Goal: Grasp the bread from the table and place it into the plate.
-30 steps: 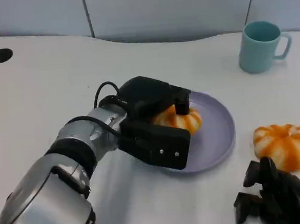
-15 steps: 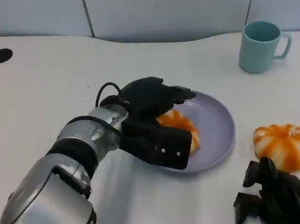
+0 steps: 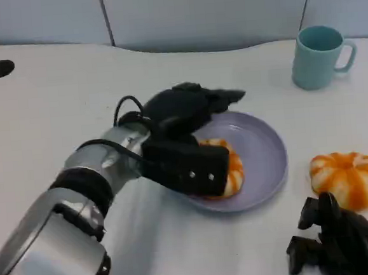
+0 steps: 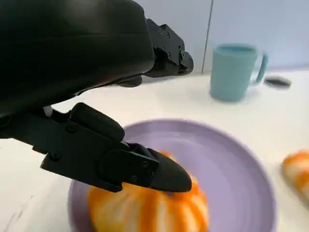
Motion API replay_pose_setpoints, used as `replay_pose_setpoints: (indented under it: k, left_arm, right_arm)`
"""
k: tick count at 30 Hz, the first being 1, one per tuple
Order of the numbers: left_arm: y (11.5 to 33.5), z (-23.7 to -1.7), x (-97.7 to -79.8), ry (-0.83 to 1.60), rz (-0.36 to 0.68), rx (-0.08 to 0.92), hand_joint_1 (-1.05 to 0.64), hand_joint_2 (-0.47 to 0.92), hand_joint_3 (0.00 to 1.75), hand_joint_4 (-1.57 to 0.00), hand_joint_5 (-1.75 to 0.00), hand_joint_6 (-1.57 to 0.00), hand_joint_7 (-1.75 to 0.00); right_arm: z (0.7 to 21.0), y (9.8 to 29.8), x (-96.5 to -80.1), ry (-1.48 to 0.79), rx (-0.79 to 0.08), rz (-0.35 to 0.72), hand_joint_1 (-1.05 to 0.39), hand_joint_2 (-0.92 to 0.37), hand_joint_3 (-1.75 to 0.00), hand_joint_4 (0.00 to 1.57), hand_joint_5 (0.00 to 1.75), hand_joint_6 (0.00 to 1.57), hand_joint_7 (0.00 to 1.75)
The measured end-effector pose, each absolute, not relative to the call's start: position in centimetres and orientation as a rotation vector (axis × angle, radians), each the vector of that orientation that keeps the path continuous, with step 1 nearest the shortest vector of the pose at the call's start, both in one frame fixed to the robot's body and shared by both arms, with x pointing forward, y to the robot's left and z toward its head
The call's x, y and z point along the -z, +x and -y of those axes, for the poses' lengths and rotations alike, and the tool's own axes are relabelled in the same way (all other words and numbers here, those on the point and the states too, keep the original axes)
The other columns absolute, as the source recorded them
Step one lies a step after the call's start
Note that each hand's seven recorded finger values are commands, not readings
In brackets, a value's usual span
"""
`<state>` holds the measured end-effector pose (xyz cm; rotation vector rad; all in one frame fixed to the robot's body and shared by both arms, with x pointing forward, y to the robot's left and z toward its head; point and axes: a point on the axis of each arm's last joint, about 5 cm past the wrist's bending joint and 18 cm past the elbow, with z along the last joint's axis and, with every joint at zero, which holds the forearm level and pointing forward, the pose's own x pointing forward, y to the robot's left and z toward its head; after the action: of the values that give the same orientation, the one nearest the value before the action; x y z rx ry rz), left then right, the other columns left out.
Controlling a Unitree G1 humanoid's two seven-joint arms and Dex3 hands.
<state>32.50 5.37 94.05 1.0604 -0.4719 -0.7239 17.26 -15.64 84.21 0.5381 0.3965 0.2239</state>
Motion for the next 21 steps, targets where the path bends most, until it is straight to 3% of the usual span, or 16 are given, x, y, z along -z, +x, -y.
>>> replay_pose_setpoints:
  k: [6,8,13,19,21]
  left_arm:
    - [31.9,-7.2,-92.5,0.854,0.405,0.69,-0.83,0.92,0.28,-0.08,-0.42,-0.22,-0.04]
    - [31.8,-7.7,-92.3,0.81,0.4,0.678,-0.79,0.92,0.26,-0.17,-0.47,-0.28,-0.06]
    - [31.2,-9.2,-92.0,0.596,0.454,0.61,-0.75,0.92,0.26,-0.24,-0.52,-0.34,-0.09]
    - [30.6,-11.2,-91.1,0.322,0.4,0.59,-0.73,0.92,0.25,-0.26,-0.5,-0.36,-0.07]
    - [30.4,-11.7,-90.8,0.244,0.384,0.587,-0.71,0.92,0.22,-0.34,-0.53,-0.41,-0.08]
  right_arm:
    - [15.9,17.4,-84.1,0.53,-0.228,-0.393,-0.45,-0.92,-0.5,1.29,1.3,1.15,1.28]
    - [15.9,17.4,-84.1,0.527,-0.227,-0.393,-0.45,-0.92,-0.48,1.26,1.31,1.13,1.27]
    - [15.9,17.5,-84.1,0.534,-0.229,-0.393,-0.44,-0.92,-0.48,1.26,1.31,1.13,1.27]
    - [15.9,17.7,-84.1,0.536,-0.23,-0.398,-0.45,-0.92,-0.48,1.27,1.3,1.13,1.27]
    - [15.9,17.7,-84.1,0.536,-0.231,-0.398,-0.45,-0.92,-0.48,1.26,1.3,1.14,1.27]
